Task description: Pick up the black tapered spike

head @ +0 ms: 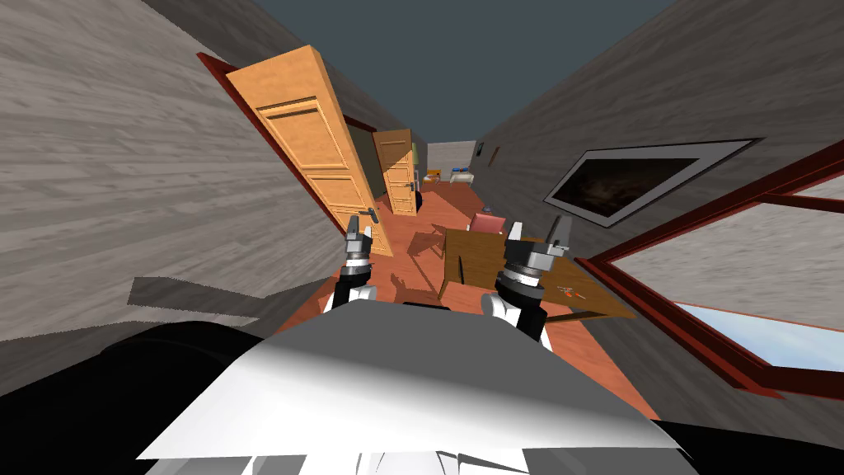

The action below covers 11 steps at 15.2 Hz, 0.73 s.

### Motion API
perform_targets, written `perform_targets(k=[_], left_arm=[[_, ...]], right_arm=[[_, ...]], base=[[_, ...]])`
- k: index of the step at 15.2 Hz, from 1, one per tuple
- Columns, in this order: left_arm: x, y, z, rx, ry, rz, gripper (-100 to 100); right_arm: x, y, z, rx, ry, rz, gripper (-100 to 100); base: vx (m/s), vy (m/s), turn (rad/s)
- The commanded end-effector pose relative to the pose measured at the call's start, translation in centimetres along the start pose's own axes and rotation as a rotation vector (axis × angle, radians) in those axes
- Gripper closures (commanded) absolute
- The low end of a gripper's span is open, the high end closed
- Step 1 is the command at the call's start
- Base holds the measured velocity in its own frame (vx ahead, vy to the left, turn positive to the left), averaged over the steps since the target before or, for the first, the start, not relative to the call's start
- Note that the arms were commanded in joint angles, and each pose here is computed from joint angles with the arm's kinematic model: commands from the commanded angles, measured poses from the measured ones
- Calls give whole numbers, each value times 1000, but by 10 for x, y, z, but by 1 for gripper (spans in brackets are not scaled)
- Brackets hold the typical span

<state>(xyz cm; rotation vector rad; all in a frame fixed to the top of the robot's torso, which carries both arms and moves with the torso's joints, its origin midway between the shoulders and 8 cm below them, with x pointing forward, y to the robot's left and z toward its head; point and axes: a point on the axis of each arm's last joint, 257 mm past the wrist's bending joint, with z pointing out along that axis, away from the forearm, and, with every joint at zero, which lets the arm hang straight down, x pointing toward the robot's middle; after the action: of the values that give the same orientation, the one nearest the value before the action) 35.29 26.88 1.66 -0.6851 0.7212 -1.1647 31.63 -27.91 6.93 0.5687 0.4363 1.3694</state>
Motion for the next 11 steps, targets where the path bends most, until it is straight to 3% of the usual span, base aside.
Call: perform_targets(k=[1, 4, 6, 10, 11], left_arm=[[0, 0, 0, 0, 0, 0, 0], [0, 0, 0, 0, 0, 0, 0], [0, 0, 0, 0, 0, 0, 0], [0, 0, 0, 0, 0, 0, 0], [0, 0, 0, 0, 0, 0, 0]], right_arm=[[3, -7, -1, 23, 36, -6, -100], [4, -24, -5, 77, 84, -12, -100], [3, -36, -8, 114, 104, -14, -100], [-8, -80, -23, 259, 143, -19, -100], [-8, -81, -23, 262, 143, -19, -100]], base=[[9, 14, -11], [33, 50, -25], [63, 102, -40], [68, 120, -45], [80, 104, -36]])
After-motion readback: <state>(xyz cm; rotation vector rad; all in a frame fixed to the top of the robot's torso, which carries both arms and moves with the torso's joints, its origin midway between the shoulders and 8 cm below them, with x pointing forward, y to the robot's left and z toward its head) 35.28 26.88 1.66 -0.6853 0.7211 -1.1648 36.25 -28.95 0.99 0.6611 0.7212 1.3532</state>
